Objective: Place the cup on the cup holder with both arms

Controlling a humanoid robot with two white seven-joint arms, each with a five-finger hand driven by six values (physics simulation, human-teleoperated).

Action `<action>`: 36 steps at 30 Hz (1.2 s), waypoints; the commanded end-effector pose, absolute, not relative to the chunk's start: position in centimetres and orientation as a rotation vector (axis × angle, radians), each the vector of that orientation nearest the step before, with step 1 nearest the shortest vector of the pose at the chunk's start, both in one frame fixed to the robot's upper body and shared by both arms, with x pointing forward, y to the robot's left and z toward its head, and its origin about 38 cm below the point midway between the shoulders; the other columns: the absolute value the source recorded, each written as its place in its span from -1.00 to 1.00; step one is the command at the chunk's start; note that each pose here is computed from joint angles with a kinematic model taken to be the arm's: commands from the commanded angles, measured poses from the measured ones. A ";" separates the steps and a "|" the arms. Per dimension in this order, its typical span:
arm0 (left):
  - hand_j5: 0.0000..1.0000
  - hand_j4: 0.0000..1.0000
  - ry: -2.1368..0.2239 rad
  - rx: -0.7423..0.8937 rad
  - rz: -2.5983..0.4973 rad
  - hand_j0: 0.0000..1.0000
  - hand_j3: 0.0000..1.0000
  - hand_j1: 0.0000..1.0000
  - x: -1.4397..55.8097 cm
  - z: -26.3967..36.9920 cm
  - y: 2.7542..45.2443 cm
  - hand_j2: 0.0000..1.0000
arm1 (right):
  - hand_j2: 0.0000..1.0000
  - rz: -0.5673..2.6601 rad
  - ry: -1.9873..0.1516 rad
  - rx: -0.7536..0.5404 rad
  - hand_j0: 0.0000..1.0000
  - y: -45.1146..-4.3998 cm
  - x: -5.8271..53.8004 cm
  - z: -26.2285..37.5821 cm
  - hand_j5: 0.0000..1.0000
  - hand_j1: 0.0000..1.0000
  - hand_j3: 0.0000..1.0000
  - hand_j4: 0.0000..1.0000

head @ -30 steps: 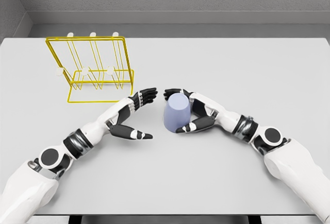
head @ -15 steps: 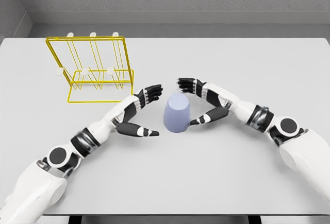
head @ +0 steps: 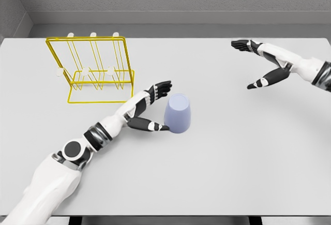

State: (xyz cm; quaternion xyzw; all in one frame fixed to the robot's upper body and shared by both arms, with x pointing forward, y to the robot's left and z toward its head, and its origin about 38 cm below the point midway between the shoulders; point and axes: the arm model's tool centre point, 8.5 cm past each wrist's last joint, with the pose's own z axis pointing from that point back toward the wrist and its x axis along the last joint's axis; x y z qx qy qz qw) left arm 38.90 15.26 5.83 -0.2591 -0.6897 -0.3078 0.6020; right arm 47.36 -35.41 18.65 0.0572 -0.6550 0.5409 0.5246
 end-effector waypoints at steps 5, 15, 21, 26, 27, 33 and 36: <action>1.00 1.00 -1.588 -0.621 -0.706 1.00 1.00 1.00 38.7 5.4 14.4 1.00 | 1.00 1.546 -1.491 -0.342 1.00 -38.9 47.4 19.7 1.00 1.00 1.00 1.00; 1.00 1.00 -1.596 -0.642 -0.702 1.00 1.00 1.00 38.7 5.6 13.2 1.00 | 1.00 1.509 -1.528 -0.360 1.00 -39.0 48.0 20.6 1.00 1.00 1.00 1.00; 1.00 1.00 -1.595 -0.642 -0.700 1.00 1.00 1.00 38.7 5.6 13.3 1.00 | 1.00 1.504 -1.543 -0.356 1.00 -38.6 48.1 20.7 1.00 1.00 1.00 1.00; 1.00 1.00 -1.596 -0.644 -0.702 1.00 1.00 1.00 38.7 5.6 13.2 1.00 | 1.00 1.503 -1.541 -0.358 1.00 -38.8 48.1 20.7 1.00 1.00 1.00 1.00; 1.00 1.00 -1.598 -0.644 -0.700 1.00 1.00 1.00 38.8 5.7 13.1 1.00 | 1.00 1.503 -1.539 -0.357 1.00 -38.8 48.1 20.6 1.00 1.00 1.00 1.00; 1.00 1.00 -1.590 -0.649 -0.688 1.00 1.00 1.00 39.1 5.4 12.6 1.00 | 1.00 1.505 -1.535 -0.352 1.00 -38.7 48.0 20.4 1.00 1.00 1.00 1.00; 1.00 1.00 -1.590 -0.647 -0.697 1.00 1.00 1.00 39.0 5.3 12.4 1.00 | 1.00 1.508 -1.534 -0.352 1.00 -38.7 48.0 20.4 1.00 1.00 1.00 1.00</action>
